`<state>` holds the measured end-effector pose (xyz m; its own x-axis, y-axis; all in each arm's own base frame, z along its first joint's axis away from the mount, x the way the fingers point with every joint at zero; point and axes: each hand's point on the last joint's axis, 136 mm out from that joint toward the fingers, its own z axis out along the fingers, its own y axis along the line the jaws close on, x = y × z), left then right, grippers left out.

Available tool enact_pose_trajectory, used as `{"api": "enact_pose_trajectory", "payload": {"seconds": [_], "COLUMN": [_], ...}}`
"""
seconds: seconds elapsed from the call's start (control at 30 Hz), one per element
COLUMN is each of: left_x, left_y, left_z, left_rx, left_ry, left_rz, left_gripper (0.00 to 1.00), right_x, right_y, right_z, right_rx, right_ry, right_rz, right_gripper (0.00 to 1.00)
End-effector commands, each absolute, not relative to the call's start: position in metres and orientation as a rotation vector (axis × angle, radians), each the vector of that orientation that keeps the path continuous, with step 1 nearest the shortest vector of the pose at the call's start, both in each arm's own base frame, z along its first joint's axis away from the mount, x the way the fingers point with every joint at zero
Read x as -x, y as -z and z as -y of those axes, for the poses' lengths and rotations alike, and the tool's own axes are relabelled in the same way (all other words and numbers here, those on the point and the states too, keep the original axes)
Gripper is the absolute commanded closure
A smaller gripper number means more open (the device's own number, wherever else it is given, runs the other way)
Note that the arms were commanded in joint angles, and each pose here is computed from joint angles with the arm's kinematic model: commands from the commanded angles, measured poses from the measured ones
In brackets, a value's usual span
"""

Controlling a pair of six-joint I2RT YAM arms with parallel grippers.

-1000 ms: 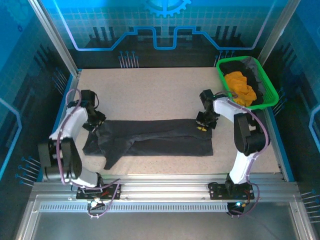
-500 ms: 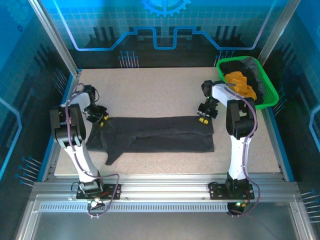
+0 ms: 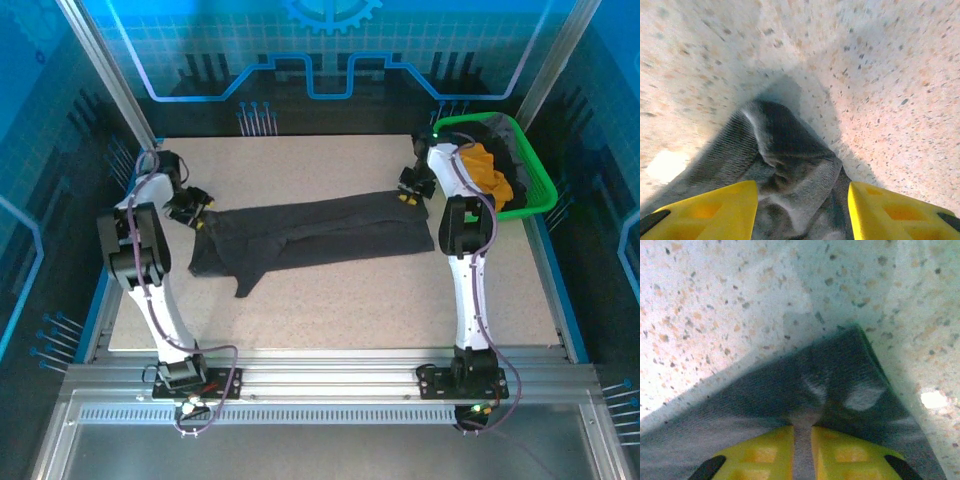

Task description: Fold and stack the t-shirts

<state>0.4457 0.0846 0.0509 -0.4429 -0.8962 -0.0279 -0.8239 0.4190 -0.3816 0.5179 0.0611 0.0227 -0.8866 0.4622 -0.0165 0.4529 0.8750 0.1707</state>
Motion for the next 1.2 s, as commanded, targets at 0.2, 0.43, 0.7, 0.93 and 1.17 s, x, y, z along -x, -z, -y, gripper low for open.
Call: {"api": "enact_pose_trajectory", "payload": {"seconds": [0.2, 0.43, 0.7, 0.93, 1.17], "left_x": [-0.436, -0.445, -0.439, -0.444, -0.422], "left_y": [-0.047, -0.023, -0.018, -0.058, -0.132], "left_z": [-0.075, -0.088, -0.123, -0.128, -0.086], "left_rx": [1.342, 1.379, 1.524, 1.443, 1.292], "left_ry": [0.554, 0.479, 0.447, 0.464, 0.427], "left_rz": [-2.463, -2.521, -2.459, -2.413, -2.312], "left_gripper": [0.49, 0.67, 0.94, 0.64, 0.53], "right_x": [-0.488, -0.467, -0.454, -0.466, -0.478], "right_y": [-0.057, -0.025, -0.009, -0.033, -0.104], "right_z": [-0.105, -0.093, -0.06, -0.078, -0.108], "right_rx": [-0.455, -0.524, -0.531, -0.334, -0.116], "right_ry": [-0.351, -0.235, -0.065, -0.117, -0.133], "right_rz": [-2.971, -3.073, -3.13, -3.063, -2.854], "right_gripper": [0.74, 0.74, 0.75, 0.74, 0.64]}}
